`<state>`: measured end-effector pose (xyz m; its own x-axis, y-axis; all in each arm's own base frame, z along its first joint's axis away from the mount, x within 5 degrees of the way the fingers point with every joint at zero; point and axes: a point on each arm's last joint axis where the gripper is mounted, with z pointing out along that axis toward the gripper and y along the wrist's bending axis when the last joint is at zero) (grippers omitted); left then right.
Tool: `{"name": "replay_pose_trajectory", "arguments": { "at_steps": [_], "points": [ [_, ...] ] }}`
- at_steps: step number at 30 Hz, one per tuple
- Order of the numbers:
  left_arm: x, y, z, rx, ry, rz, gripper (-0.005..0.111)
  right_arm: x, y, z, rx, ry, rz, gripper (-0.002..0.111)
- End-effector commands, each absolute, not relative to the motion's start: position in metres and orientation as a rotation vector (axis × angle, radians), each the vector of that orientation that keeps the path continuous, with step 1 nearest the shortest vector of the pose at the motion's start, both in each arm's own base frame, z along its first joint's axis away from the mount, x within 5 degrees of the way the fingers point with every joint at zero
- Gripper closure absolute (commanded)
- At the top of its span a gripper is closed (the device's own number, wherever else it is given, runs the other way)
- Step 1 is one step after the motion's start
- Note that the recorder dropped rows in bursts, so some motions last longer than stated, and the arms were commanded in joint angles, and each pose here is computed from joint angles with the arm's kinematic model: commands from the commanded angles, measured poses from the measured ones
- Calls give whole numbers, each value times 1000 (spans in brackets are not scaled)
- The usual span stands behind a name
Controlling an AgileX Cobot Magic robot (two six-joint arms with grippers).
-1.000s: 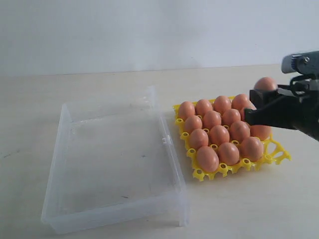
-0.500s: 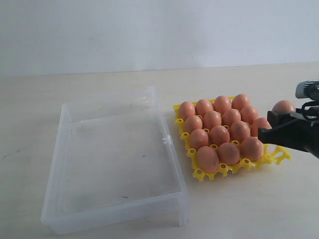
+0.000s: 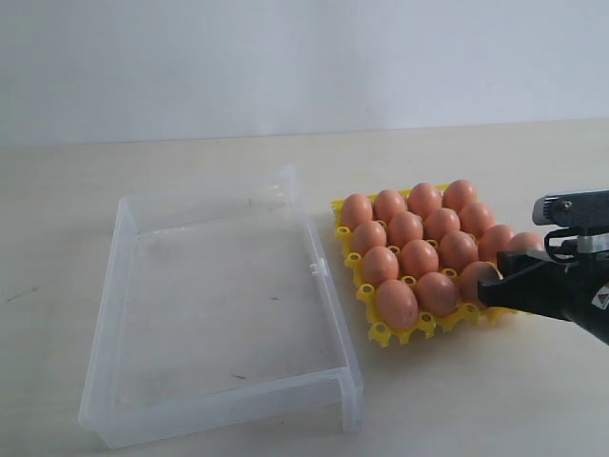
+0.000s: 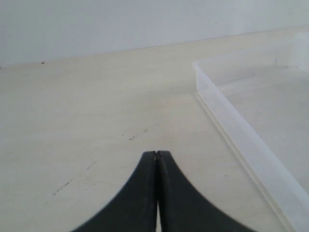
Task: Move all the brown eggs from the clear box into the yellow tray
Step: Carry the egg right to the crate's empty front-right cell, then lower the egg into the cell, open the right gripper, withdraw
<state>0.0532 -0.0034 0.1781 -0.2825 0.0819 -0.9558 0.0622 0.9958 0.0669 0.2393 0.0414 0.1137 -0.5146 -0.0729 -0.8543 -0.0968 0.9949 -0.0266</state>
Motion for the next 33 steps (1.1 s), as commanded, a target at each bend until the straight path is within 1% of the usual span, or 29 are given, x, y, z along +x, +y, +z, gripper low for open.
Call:
{"name": "replay_pose_trajectory", "arguments": {
  "at_steps": [1,9,11,13,14,19,20,21,25,29,32,33],
  "points": [
    [53,-4,181,98,1840,12,107,247,40,112,-142,2093,2,108],
    [53,-4,181,98,1840,12,107,250,40,107,-151,2111,-14,108],
    [53,-4,181,98,1840,12,107,250,40,107,-150,2112,-19,106],
    [53,-4,181,98,1840,12,107,249,40,106,-151,2122,-19,98],
    [53,-4,181,98,1840,12,107,249,40,106,-151,2126,-18,91],
    [53,-4,181,98,1840,12,107,248,40,104,-153,2147,-17,51],
    [53,-4,181,98,1840,12,107,248,40,104,-156,2146,-18,46],
    [53,-4,181,98,1840,12,107,248,39,104,-166,2146,-26,44],
    [53,-4,181,98,1840,12,107,248,40,116,-196,2106,-40,45],
    [53,-4,181,98,1840,12,107,244,35,151,-216,2006,-108,49],
    [53,-4,181,98,1840,12,107,235,30,197,-140,1829,-118,58],
    [53,-4,181,98,1840,12,107,229,28,215,-111,1752,-109,65]
  ]
}}
